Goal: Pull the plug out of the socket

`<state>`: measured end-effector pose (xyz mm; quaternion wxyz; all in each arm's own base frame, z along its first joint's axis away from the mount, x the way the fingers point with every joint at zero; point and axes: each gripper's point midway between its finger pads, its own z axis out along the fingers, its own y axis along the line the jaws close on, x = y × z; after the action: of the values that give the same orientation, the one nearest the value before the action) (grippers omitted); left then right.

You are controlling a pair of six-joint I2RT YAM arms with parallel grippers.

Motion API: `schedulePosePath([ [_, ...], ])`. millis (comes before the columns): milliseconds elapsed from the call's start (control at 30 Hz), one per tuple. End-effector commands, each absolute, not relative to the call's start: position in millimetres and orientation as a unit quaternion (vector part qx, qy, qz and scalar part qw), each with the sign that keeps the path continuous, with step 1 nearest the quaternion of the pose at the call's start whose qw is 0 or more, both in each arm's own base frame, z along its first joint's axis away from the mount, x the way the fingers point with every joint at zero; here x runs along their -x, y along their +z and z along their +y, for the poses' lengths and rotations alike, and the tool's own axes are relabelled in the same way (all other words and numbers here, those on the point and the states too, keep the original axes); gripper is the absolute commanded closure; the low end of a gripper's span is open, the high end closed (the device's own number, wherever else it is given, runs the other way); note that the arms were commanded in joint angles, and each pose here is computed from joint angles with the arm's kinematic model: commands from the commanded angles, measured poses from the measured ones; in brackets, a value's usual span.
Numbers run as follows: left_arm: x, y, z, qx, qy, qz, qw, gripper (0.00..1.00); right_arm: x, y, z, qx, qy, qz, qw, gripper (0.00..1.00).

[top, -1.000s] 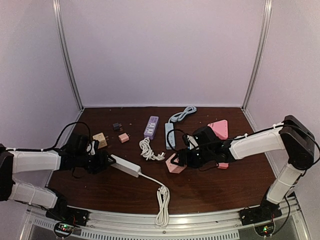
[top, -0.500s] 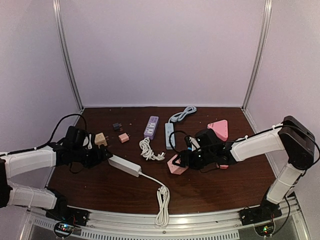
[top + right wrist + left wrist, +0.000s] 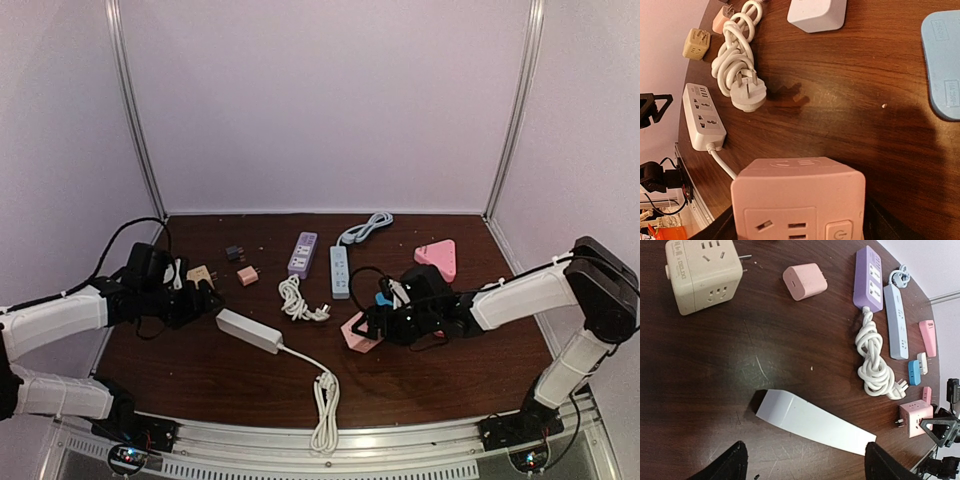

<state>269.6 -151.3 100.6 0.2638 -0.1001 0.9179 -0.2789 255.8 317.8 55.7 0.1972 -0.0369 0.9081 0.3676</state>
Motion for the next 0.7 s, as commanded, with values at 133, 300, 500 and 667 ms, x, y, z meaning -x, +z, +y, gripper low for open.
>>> schedulePosePath([
  [133,-278.3,117.2,-152.9,0.086,-0.283,0.911,0.286,0.18,-256.6,51.7,291.0,0.021,0.319,0.923,0.213,0.14],
  [300,-279.5,122.7,-153.6,0.085,-0.287,0.908,0.293,0.18,-258.9,59.3,282.9,0.020,0.304,0.924,0.231,0.17],
  [500,-284.5,138.5,-161.7,0.074,-0.306,0.899,0.305,0.21,-261.2,71.0,275.7,0.019,0.297,0.921,0.252,0.17],
  [667,-285.7,144.5,-169.2,0.064,-0.310,0.897,0.310,0.22,-260.4,73.7,272.9,0.018,0.296,0.920,0.257,0.12],
])
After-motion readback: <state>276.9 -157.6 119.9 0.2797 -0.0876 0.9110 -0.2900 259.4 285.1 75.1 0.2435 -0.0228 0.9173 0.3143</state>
